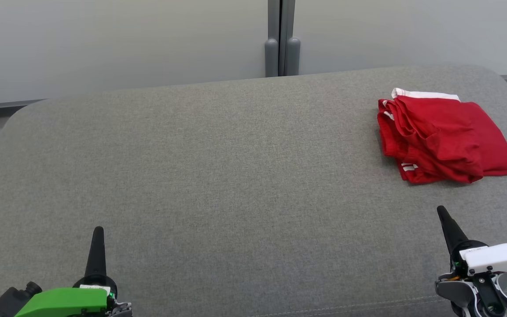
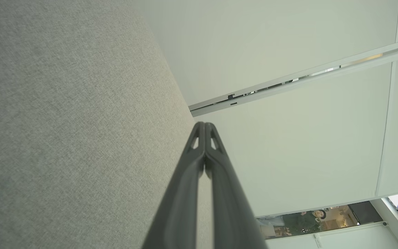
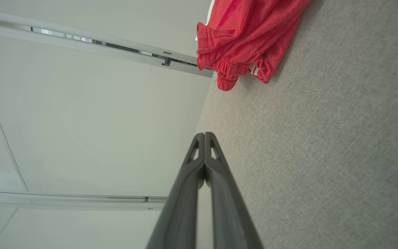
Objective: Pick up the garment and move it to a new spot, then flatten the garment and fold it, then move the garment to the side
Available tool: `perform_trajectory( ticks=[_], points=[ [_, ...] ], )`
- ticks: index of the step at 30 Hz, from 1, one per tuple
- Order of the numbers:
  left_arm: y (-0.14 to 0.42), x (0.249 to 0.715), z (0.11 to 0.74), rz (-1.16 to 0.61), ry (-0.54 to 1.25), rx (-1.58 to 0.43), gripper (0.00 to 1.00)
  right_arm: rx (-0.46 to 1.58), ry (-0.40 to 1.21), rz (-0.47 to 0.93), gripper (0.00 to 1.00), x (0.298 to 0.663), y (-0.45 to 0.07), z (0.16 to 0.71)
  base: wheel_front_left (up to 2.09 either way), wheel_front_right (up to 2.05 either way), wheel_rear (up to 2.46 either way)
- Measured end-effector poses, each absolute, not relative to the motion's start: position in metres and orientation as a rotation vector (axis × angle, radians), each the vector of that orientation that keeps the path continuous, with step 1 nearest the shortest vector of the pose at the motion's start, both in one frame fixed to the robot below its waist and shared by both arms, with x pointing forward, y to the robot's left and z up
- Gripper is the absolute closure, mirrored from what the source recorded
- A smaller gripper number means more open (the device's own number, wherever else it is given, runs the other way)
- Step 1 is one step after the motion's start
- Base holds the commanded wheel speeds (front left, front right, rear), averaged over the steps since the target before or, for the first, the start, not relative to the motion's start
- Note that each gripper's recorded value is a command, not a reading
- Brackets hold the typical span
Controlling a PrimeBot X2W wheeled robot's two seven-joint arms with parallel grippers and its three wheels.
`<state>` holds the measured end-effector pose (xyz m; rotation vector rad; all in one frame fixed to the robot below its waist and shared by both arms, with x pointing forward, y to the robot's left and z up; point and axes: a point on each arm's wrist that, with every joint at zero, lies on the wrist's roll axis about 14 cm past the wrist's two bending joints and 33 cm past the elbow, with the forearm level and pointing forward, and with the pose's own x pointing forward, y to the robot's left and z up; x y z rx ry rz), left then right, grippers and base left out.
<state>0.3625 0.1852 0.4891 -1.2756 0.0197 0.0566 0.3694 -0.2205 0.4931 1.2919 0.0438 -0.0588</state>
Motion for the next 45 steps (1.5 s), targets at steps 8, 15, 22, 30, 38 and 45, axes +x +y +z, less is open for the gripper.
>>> perform_trajectory(
  ticks=[8, 15, 22, 30, 38, 45],
  points=[
    [0.1845, 0.3636, 0.4899, 0.054, 0.019, -1.343, 1.0, 1.359, 0.043, -0.049, 1.0, 0.3709, -0.2196, 0.4938, 0.0, 0.0, 0.0],
    [0.1841, 0.3657, 0.492, 0.05, 0.014, -1.401, 1.0, 1.414, 0.038, -0.036, 1.0, 0.3733, -0.2185, 0.4962, 0.0, 0.0, 0.0],
    [0.1837, 0.3667, 0.4929, 0.047, 0.013, -1.455, 1.0, 1.465, 0.038, -0.025, 1.0, 0.3747, -0.2175, 0.497, 0.0, 0.0, 0.0],
    [0.1833, 0.3686, 0.4948, 0.042, 0.009, -1.513, 1.0, 1.519, 0.035, -0.014, 1.0, 0.376, -0.217, 0.4981, 0.0, 0.0, 0.0],
    [0.1831, 0.3701, 0.4969, 0.036, 0.003, -1.564, 1.0, 1.565, 0.033, -0.002, 1.0, 0.3772, -0.2163, 0.4991, 0.0, 0.0, 0.0],
    [0.1829, 0.3707, 0.4975, 0.034, 0.002, -1.572, 1.0, 1.576, 0.032, 0.0, 1.0, 0.3775, -0.2161, 0.4993, 0.0, 0.0, 0.0]
  ],
)
